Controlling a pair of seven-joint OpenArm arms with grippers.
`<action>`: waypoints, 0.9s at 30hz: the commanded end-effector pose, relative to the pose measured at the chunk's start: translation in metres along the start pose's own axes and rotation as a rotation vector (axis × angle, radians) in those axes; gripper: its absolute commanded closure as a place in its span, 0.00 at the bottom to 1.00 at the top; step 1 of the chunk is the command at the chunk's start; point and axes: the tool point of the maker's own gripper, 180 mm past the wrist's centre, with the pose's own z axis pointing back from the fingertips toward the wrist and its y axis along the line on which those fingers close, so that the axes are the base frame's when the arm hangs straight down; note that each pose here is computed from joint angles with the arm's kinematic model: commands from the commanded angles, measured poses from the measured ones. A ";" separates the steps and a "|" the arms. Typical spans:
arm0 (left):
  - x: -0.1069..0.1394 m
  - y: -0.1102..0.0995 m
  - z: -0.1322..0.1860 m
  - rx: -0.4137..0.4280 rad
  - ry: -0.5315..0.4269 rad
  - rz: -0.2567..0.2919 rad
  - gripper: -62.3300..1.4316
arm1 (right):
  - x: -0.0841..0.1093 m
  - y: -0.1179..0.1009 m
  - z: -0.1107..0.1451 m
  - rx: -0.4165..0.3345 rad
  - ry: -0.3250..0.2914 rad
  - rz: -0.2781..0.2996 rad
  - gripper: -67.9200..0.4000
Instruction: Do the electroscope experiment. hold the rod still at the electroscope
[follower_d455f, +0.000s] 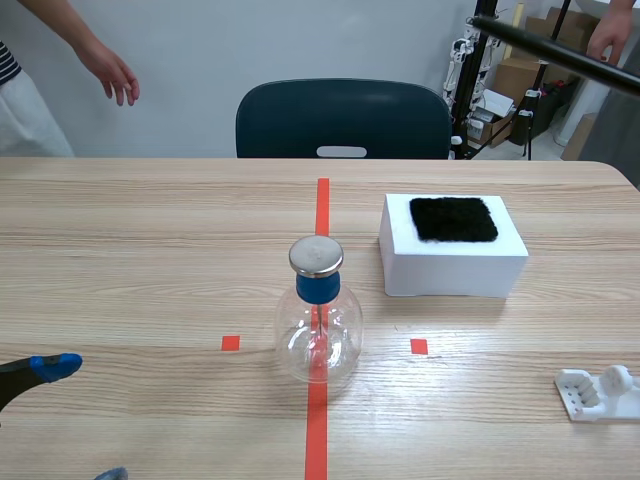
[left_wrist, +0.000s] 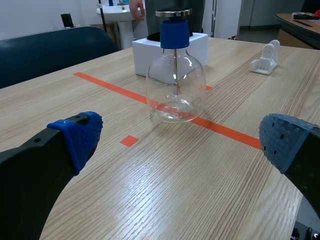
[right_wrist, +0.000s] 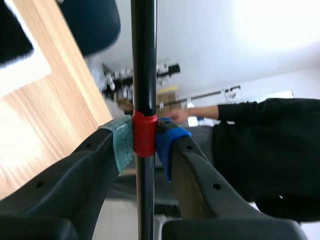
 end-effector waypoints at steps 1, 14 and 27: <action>0.013 0.004 0.000 0.011 -0.058 -0.012 0.00 | 0.004 -0.009 -0.002 -0.022 -0.016 0.020 0.99; 0.013 0.004 0.001 0.011 -0.058 -0.011 0.00 | 0.016 -0.007 -0.019 0.021 -0.055 0.185 0.99; 0.013 0.004 0.000 0.011 -0.058 -0.012 0.00 | 0.061 0.025 -0.051 0.105 -0.159 0.412 0.99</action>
